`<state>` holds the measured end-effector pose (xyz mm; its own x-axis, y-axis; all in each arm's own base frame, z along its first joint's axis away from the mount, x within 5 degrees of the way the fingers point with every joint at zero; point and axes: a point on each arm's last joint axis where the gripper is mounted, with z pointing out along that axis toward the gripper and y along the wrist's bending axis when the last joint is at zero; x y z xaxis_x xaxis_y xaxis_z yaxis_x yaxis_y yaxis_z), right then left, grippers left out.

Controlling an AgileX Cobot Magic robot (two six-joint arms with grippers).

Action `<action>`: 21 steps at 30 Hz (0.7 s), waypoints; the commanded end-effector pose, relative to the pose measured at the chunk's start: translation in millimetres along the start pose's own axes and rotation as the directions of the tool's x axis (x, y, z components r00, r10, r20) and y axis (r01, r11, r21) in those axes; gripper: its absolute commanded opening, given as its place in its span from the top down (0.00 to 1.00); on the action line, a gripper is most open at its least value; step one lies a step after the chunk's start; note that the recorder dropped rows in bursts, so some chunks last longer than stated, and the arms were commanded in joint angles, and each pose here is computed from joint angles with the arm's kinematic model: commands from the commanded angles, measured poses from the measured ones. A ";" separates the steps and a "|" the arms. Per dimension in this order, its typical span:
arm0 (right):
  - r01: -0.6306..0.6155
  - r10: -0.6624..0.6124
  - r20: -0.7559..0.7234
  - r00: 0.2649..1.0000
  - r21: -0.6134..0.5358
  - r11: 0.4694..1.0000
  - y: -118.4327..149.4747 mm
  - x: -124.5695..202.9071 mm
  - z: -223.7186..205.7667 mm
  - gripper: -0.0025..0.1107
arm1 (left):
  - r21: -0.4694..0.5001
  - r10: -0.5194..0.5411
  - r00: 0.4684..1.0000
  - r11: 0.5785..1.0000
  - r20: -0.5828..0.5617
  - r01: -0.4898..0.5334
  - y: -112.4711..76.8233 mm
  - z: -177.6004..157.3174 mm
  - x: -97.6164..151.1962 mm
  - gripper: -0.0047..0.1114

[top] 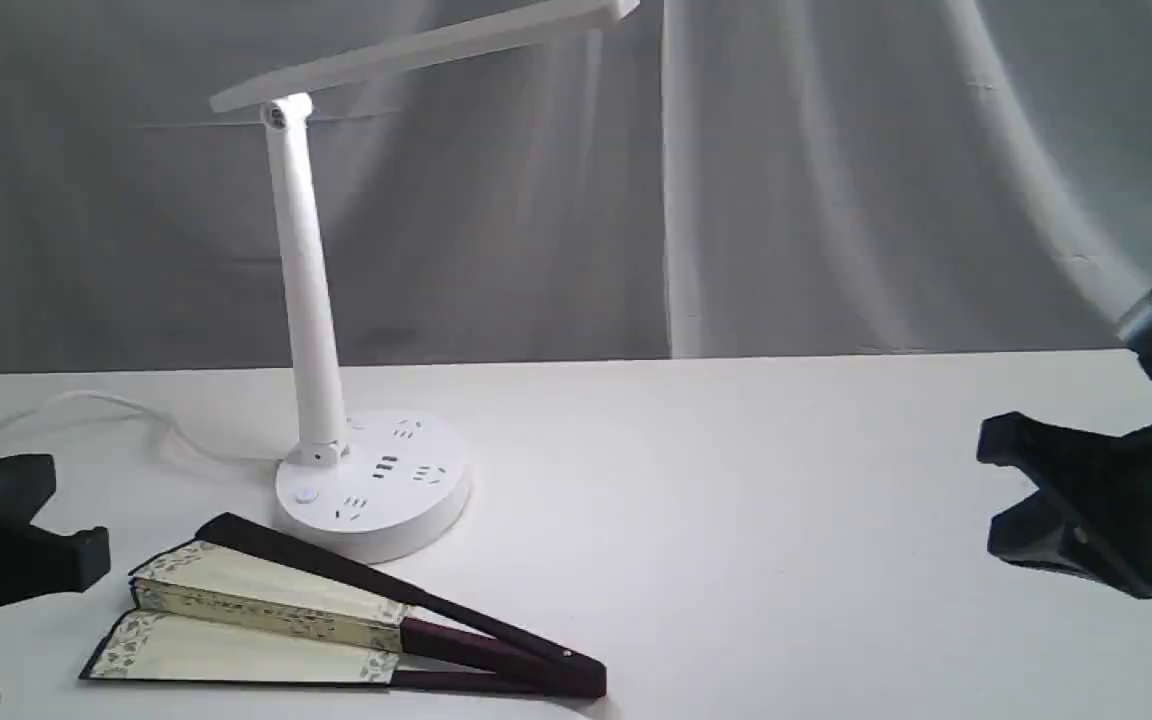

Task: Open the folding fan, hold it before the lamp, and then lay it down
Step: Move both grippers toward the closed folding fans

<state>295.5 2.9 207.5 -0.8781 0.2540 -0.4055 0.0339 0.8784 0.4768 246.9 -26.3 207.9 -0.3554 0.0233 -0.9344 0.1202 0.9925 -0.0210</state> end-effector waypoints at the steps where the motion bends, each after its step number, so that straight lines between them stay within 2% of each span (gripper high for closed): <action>1: 0.226 -0.217 -0.083 0.973 0.122 0.967 -13.1 -0.8 2.0 0.98 | -0.008 -0.017 1.000 1.000 -0.015 0.017 1.2 0.2 2.3 0.96; 3: 0.329 -0.326 -0.050 0.944 0.209 0.921 -13.6 -3.8 4.9 0.98 | -0.008 -0.017 1.000 1.000 -0.013 0.017 1.1 0.2 2.1 0.96; 7: 0.452 -0.494 0.046 0.868 0.340 0.825 -7.7 -3.4 9.6 0.98 | -0.008 -0.016 1.000 1.000 -0.012 0.015 1.1 0.2 2.0 0.96; 9: 0.560 -0.606 0.015 0.795 0.364 0.744 -2.0 -0.7 11.8 0.98 | -0.008 -0.016 1.000 1.000 -0.012 0.015 1.1 0.2 2.0 0.96; 10: 0.593 -0.633 -0.006 0.774 0.355 0.722 1.7 1.9 13.8 0.98 | -0.008 -0.016 1.000 1.000 -0.012 0.015 1.1 0.2 2.0 0.96; 15: 0.538 -0.553 -0.034 0.833 0.289 0.792 14.9 10.1 19.2 0.98 | -0.008 -0.016 1.000 1.000 -0.017 0.015 1.2 0.2 2.4 0.96; 18: 0.454 -0.425 -0.159 0.891 0.301 0.839 14.1 7.3 15.0 0.98 | -0.008 -0.016 1.000 1.000 -0.017 0.015 1.2 0.2 2.4 0.96; 20: 0.398 -0.330 -0.231 0.915 0.390 0.830 11.4 3.1 9.2 0.98 | -0.009 -0.016 1.000 1.000 -0.019 0.015 1.2 0.2 2.7 0.96; 21: 0.415 -0.326 -0.265 0.908 0.451 0.790 10.6 0.0 5.2 0.98 | -0.009 -0.016 1.000 1.000 -0.024 0.015 1.2 0.2 3.1 0.96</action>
<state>298.9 20.5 202.9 -0.9000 -0.2042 -0.3851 -0.1953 0.9787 -0.0627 246.5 -26.2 206.7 -0.3680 0.0249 -0.9295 0.1192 0.9927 -0.0206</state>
